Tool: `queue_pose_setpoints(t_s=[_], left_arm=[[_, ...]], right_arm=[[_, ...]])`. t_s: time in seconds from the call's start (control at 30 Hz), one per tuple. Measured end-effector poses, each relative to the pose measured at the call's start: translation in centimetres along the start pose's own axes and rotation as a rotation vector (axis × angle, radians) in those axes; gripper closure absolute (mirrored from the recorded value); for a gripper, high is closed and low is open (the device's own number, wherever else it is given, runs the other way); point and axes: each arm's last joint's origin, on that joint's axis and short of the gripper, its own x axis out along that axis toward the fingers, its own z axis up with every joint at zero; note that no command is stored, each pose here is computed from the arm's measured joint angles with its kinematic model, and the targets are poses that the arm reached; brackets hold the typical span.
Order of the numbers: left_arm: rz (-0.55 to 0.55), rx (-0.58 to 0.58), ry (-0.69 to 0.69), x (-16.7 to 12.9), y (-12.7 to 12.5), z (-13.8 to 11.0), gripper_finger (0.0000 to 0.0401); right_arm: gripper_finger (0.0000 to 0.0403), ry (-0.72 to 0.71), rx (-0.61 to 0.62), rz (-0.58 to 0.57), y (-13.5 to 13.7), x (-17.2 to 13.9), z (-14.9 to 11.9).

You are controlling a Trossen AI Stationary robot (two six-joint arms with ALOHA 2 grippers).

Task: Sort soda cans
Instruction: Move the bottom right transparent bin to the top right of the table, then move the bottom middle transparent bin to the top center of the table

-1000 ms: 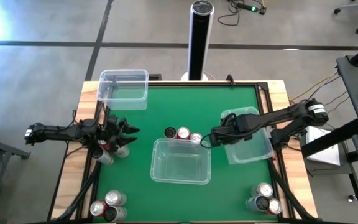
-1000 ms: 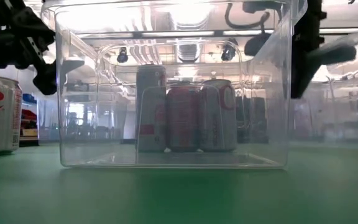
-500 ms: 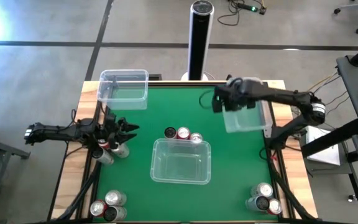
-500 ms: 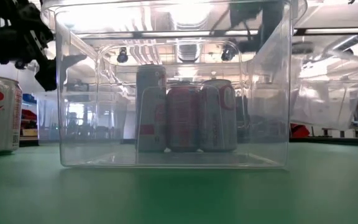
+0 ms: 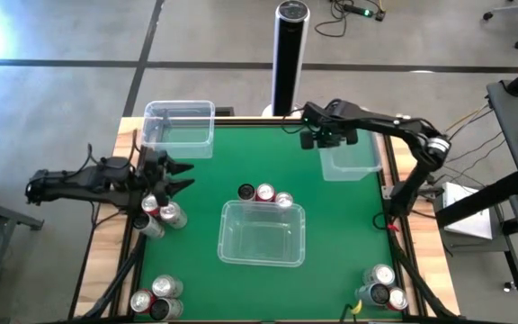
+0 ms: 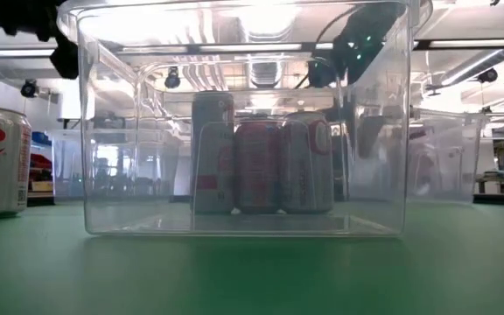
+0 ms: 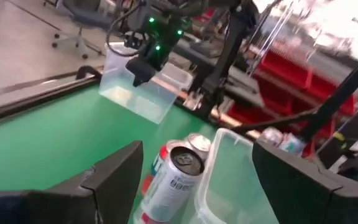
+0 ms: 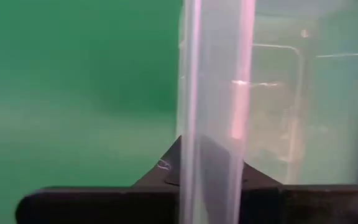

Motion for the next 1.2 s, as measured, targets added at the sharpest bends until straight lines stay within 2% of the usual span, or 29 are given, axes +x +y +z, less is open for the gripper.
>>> queue_pose_setpoints(t_s=[0.13, 0.23, 0.4, 0.53, 0.7, 0.9, 1.07, 1.2], left_arm=[[0.054, 0.084, 0.025, 0.8, -0.6, 1.1, 0.0113], [0.085, 0.095, 0.067, 1.8, -0.8, 0.9, 0.0113], [0.150, 0.054, 0.190, 3.7, -0.6, -1.0, 0.0113], [0.135, 0.067, 0.251, 4.6, -1.3, -1.9, 0.0114], [0.060, 0.083, 0.307, 4.8, -2.8, -2.6, 0.0114], [0.005, 0.094, 0.334, 4.2, -4.4, -3.6, 0.0114], [-0.026, 0.127, 0.362, 3.8, -4.9, -4.1, 0.0114], [-0.029, 0.134, 0.374, 3.6, -4.9, -4.1, 0.0114]], right_arm=[[0.0314, 0.018, -0.020, 0.008, 0.5, 0.3, 0.2], [0.0264, 0.006, -0.025, 0.020, 0.3, -0.2, 0.2], [0.0187, -0.096, -0.039, 0.069, -0.3, -3.5, -0.8], [0.0140, -0.173, -0.052, 0.138, -0.4, -6.5, -2.7], [0.0110, -0.232, -0.102, 0.266, 1.2, -10.0, -8.3], [0.0119, -0.234, -0.115, 0.380, 3.5, -11.9, -17.0], [0.0130, -0.157, -0.099, 0.423, 5.1, -12.5, -23.2], [0.0128, -0.115, -0.072, 0.427, 5.9, -13.3, -26.7]])
